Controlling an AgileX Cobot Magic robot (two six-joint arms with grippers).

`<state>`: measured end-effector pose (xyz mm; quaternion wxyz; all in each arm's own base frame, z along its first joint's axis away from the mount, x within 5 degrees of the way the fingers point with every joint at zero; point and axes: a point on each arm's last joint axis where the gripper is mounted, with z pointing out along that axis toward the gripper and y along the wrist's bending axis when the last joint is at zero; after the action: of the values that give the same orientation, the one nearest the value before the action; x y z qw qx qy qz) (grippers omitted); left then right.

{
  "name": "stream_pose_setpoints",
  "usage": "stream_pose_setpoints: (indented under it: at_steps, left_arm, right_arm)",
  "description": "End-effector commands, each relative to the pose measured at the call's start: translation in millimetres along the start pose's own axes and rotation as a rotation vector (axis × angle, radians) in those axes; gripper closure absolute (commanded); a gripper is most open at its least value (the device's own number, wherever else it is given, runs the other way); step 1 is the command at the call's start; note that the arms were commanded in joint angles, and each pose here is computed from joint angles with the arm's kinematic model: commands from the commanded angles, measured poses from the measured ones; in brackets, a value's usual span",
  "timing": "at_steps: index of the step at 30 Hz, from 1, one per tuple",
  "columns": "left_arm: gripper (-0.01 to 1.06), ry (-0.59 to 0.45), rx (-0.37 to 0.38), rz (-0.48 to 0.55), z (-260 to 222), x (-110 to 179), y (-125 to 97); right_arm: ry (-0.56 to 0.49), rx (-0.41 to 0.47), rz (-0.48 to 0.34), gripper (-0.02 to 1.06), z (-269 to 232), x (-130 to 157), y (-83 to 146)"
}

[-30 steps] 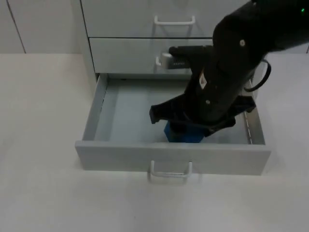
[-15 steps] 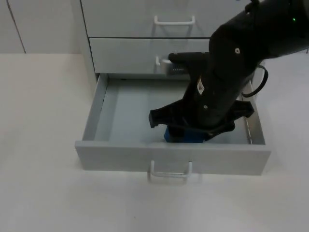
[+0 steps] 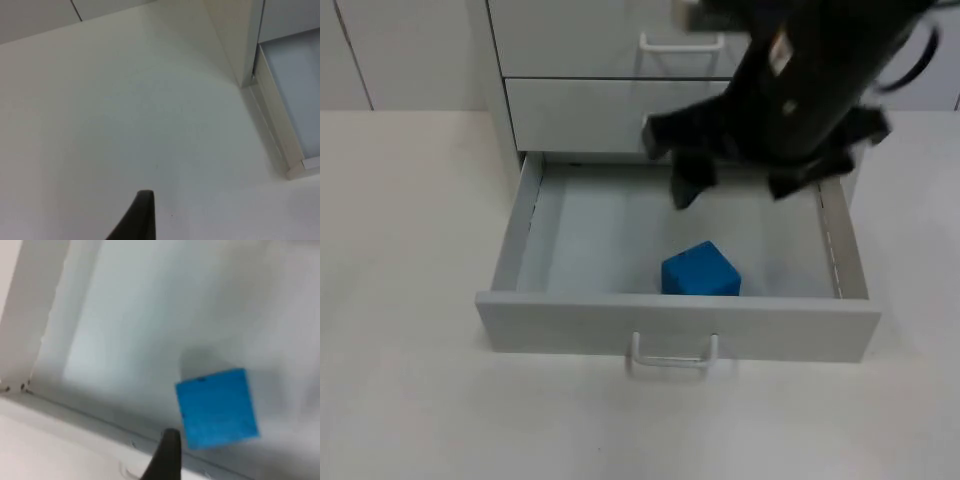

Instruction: Open the drawer with the left hand, place the block into the drawer with the right hand, then close the drawer with the left hand.

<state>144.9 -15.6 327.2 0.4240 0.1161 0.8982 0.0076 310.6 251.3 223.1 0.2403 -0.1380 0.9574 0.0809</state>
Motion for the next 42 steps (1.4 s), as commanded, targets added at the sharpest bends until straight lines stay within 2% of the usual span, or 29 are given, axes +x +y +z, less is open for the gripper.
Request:
stream_pose_setpoints:
  at_steps: [1,8,15,21,24,25,29,30,34,35,38,42]
  left_arm:
    - [0.03,-0.01,0.012,-0.007,-0.5,-0.2,-1.6]
    - [0.03,-0.01,0.013,-0.01,-0.5,-0.3,-1.8]
    - [0.03,-0.01,0.013,-0.01,-0.5,-0.3,-1.8]
    - [0.03,-0.011,0.02,-0.018,-0.5,-0.4,-2.4]
    - [0.03,-0.011,0.02,-0.018,-0.5,-0.4,-2.4]
    - [0.03,-0.011,0.02,-0.018,-0.5,-0.4,-2.4]
    - [0.03,-0.011,0.022,-0.02,-0.5,-0.4,-2.5]
    - [0.03,-0.011,0.022,-0.02,-0.5,-0.4,-2.5]
    - [0.03,-0.015,0.029,-0.028,-0.6,-0.8,-3.2]
    - [0.03,-0.015,0.029,-0.028,-0.6,-0.8,-3.2]
    - [0.03,-0.023,0.03,-0.031,-0.6,-1.5,-3.3]
    - [0.03,-0.041,0.042,-0.046,-0.7,-3.2,-4.3]
  right_arm:
    - [0.002,0.022,-0.044,0.3,-26.2,-1.2,-3.5]
    - [-0.048,0.019,-0.084,0.3,-87.2,-1.9,-12.5]
    - [-0.077,0.009,-0.085,0.3,-108.9,11.1,-20.8]
    - [-0.058,0.03,-0.11,0.3,-115.5,36.3,-36.8]
    - [-0.053,0.061,-0.066,0.3,-118.2,42.9,-57.9]
    - [-0.053,0.061,-0.066,0.3,-118.2,42.9,-57.9]
    - [-0.062,0.123,0.024,0.3,-127.3,50.8,-98.5]
    - [-0.062,0.123,0.024,0.3,-127.3,50.8,-98.5]
    - [-0.078,0.2,0.124,0.3,-142.6,65.8,-139.9]
    - [-0.078,0.2,0.124,0.3,-142.6,65.8,-139.9]
    - [-0.101,0.27,0.212,0.3,-157.9,83.7,-171.1]
    - [-0.124,0.313,0.273,0.3,-169.0,94.3,-189.1]
